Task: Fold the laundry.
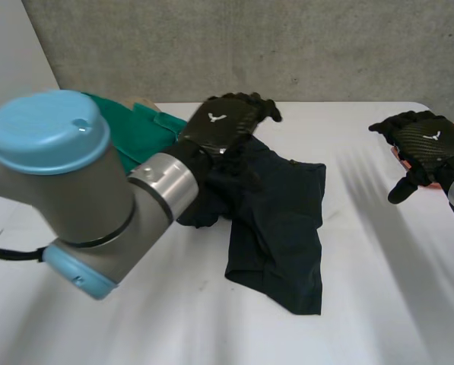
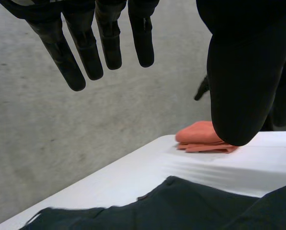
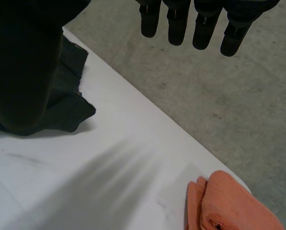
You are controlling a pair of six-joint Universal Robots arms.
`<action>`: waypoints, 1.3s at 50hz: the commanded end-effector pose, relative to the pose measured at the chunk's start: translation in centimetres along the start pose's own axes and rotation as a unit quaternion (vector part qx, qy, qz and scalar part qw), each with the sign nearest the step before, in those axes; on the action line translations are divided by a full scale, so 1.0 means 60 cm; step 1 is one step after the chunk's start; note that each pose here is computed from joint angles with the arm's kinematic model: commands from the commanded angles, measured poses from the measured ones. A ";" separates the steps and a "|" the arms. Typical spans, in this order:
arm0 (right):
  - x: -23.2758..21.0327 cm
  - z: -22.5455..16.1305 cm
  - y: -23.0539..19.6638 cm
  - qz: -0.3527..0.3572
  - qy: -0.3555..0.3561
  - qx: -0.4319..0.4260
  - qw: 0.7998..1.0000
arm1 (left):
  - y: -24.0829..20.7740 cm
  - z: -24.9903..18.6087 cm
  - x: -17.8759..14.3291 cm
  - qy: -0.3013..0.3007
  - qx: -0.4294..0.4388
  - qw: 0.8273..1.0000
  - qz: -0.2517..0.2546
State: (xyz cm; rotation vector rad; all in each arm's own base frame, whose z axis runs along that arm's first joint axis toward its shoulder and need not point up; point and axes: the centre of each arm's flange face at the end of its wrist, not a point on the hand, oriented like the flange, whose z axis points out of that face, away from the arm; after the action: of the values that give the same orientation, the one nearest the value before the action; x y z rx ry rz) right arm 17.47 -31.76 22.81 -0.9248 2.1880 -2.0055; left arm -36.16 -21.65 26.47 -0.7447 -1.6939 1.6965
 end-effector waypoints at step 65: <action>-0.045 -0.030 -0.192 -0.048 -0.121 0.084 0.988 | -0.034 -0.063 -0.009 -0.074 -0.042 0.988 0.132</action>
State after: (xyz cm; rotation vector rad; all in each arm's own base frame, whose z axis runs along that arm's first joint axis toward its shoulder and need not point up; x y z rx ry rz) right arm 23.42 -31.31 32.84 -1.1822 1.7709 -2.1124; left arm -34.17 -17.99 31.20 -0.8694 -1.7430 2.0230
